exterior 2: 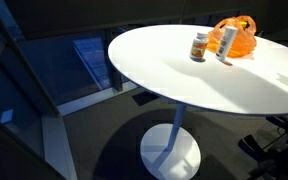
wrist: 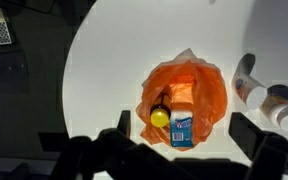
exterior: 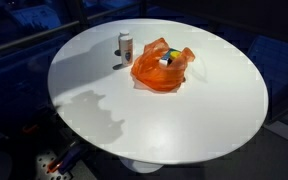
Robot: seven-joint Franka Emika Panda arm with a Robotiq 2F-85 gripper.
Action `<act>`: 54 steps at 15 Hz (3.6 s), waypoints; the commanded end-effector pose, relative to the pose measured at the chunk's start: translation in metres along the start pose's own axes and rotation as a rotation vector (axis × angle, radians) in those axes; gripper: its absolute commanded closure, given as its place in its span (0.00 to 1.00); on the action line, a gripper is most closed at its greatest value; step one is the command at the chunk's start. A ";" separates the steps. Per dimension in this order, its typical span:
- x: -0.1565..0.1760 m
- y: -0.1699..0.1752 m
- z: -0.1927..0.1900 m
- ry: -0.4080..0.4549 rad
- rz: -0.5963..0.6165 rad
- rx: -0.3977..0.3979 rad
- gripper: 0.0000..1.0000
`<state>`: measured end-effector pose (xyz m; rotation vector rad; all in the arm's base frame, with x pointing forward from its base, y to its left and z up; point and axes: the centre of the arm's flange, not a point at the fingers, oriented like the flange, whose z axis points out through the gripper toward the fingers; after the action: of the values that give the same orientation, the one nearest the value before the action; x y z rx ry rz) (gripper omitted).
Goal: Remove the bottle with a yellow cap from the plastic bag and put it on the table
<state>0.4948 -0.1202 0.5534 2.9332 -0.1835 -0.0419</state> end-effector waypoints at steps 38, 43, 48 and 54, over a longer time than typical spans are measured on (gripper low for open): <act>0.121 -0.007 0.160 0.064 0.148 0.159 0.00; 0.118 0.005 0.166 0.051 0.190 0.135 0.00; 0.115 0.017 0.174 0.020 0.229 0.103 0.00; 0.115 0.016 0.185 -0.016 0.243 0.056 0.00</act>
<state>0.5989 -0.1877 0.3750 2.9812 -0.5290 0.0069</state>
